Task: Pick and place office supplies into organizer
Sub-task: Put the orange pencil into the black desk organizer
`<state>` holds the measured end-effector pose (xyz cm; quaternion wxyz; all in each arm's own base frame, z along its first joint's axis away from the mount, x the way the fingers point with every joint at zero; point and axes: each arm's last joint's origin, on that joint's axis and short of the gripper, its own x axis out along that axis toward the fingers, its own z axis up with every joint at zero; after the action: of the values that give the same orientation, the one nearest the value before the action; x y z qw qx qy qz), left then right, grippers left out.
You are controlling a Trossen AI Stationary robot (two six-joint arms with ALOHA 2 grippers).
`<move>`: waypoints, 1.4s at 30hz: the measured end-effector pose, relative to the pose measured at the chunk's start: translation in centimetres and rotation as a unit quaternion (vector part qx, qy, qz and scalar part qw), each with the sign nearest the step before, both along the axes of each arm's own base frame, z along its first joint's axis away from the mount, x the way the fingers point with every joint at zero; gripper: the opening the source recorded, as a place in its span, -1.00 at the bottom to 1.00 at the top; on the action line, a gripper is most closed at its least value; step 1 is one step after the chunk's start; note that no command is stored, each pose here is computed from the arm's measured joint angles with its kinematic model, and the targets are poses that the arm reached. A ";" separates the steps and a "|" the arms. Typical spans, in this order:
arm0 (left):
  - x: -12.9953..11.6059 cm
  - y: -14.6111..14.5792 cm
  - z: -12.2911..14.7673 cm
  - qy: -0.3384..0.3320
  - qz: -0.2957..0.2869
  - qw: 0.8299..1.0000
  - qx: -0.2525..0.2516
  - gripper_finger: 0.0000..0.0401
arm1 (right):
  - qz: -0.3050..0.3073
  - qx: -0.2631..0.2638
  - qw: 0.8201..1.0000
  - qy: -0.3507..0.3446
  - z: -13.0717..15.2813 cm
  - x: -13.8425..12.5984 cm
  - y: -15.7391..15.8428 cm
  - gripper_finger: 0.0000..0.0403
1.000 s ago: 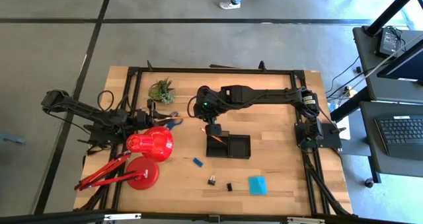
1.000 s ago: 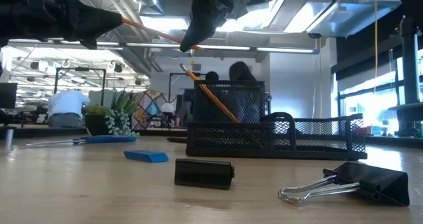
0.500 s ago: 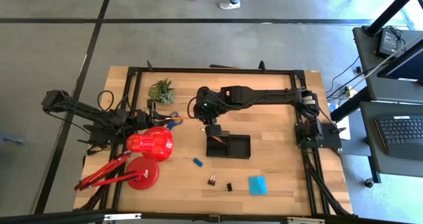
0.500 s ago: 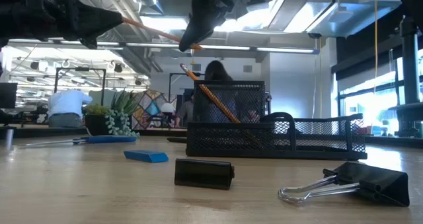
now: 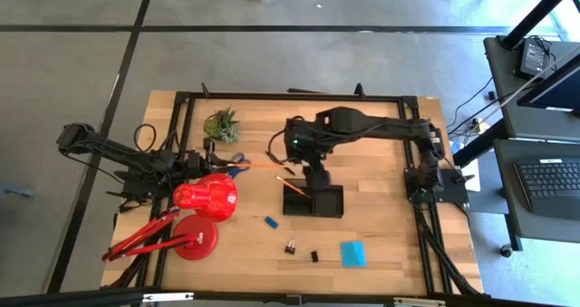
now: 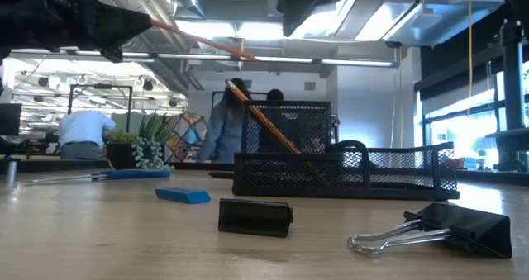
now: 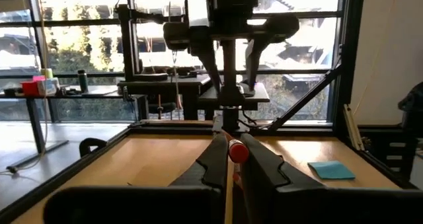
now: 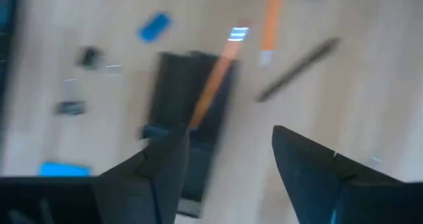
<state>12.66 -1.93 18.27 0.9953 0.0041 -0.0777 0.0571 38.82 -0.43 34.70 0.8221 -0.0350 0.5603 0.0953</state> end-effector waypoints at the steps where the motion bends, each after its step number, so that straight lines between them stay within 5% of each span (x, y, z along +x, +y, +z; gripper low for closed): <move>1: 0.0 0.0 0.0 0.000 -0.005 1.000 -0.005 -0.90 | 0.005 0.017 1.000 0.000 0.0 -0.5 -0.1 0.10; 9: 0.2 -0.3 -0.3 0.012 -0.045 0.998 -0.033 -0.90 | -0.057 0.038 0.994 -0.083 -3.1 -5.8 -1.5 0.10; 20: 1.7 -0.7 0.7 0.047 -0.048 0.997 -0.035 -0.90 | -0.130 0.056 0.959 -0.244 -6.6 -13.0 -1.2 0.10; 32: 7.4 -2.1 4.2 0.146 -0.082 0.986 0.025 -0.90 | -0.132 0.058 0.958 -0.248 -7.2 -13.6 -1.2 0.10; 42: 10.9 -0.2 3.6 0.213 -0.066 0.975 -0.001 -0.90 | -0.131 0.057 0.958 -0.247 -7.2 -13.6 -1.2 0.10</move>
<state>23.55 -2.16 21.88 0.9905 0.0101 0.1364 -0.0105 25.22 -1.58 27.51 0.9407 0.0633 0.3333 0.0073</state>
